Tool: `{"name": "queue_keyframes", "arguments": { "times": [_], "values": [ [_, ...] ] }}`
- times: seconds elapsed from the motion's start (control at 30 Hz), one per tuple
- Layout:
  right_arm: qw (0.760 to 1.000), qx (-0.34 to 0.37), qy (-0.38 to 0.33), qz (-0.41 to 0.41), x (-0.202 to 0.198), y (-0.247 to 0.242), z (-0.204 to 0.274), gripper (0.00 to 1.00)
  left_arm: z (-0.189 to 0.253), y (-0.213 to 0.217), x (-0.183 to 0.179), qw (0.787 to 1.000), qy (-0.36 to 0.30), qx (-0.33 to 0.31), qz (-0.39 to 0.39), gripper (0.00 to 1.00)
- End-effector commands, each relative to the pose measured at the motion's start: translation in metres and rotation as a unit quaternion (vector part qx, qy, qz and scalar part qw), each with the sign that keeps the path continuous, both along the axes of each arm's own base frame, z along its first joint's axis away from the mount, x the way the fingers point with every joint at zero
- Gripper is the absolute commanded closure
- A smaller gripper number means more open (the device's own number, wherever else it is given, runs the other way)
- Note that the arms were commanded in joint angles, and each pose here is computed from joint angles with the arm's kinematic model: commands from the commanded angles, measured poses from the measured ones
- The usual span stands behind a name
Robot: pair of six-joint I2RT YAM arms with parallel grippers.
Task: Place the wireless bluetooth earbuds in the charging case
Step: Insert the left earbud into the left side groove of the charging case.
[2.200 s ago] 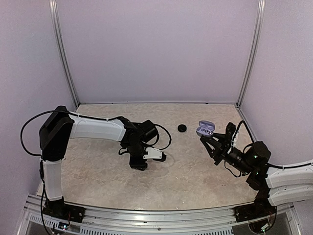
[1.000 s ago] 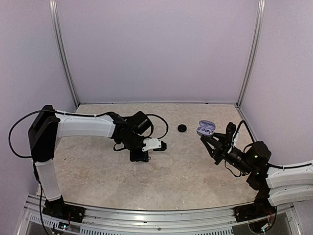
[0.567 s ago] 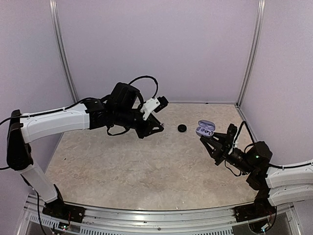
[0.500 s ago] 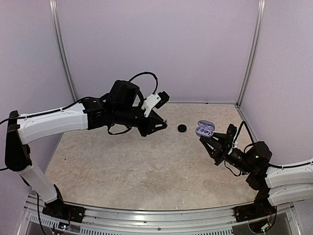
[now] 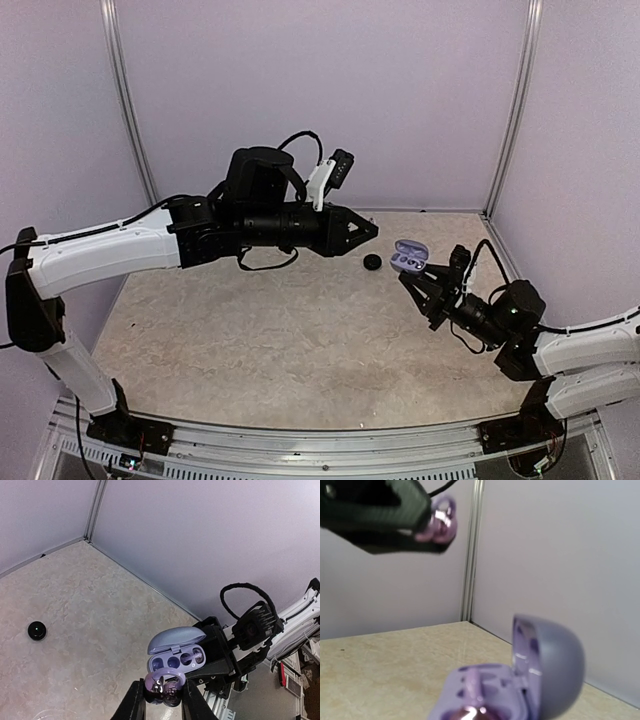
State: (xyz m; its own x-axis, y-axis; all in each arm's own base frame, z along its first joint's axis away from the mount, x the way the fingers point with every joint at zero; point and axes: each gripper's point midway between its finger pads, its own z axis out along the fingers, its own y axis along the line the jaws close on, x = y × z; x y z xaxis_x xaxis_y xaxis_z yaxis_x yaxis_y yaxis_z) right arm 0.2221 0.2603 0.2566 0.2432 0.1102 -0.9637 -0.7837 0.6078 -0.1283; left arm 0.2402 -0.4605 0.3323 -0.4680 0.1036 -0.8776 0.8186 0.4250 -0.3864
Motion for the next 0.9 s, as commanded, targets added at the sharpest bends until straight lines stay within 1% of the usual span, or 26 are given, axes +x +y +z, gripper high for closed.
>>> {"name": "queue_keyframes", "arguments": {
  "times": [0.0,0.17,0.43,0.57,0.87],
  "values": [
    [1.0,0.024,-0.015,-0.01,0.006,0.001,0.02,1.0,0.01,-0.014,0.003,0.998,0.043,-0.031,0.025,0.78],
    [1.0,0.026,-0.01,-0.001,0.006,0.007,0.02,1.0,0.002,-0.026,-0.001,0.998,0.052,-0.024,0.027,0.78],
    [0.999,0.04,0.004,0.013,0.005,0.013,0.02,1.0,-0.017,-0.035,0.002,0.997,0.048,0.026,0.059,0.78],
    [0.999,0.043,0.006,0.02,0.003,0.015,0.02,1.0,-0.022,-0.035,0.006,0.996,0.045,0.035,0.071,0.77],
    [0.998,0.051,0.01,0.028,0.002,0.016,0.02,1.0,-0.033,-0.042,0.004,0.995,0.044,0.057,0.066,0.73]
  ]
}}
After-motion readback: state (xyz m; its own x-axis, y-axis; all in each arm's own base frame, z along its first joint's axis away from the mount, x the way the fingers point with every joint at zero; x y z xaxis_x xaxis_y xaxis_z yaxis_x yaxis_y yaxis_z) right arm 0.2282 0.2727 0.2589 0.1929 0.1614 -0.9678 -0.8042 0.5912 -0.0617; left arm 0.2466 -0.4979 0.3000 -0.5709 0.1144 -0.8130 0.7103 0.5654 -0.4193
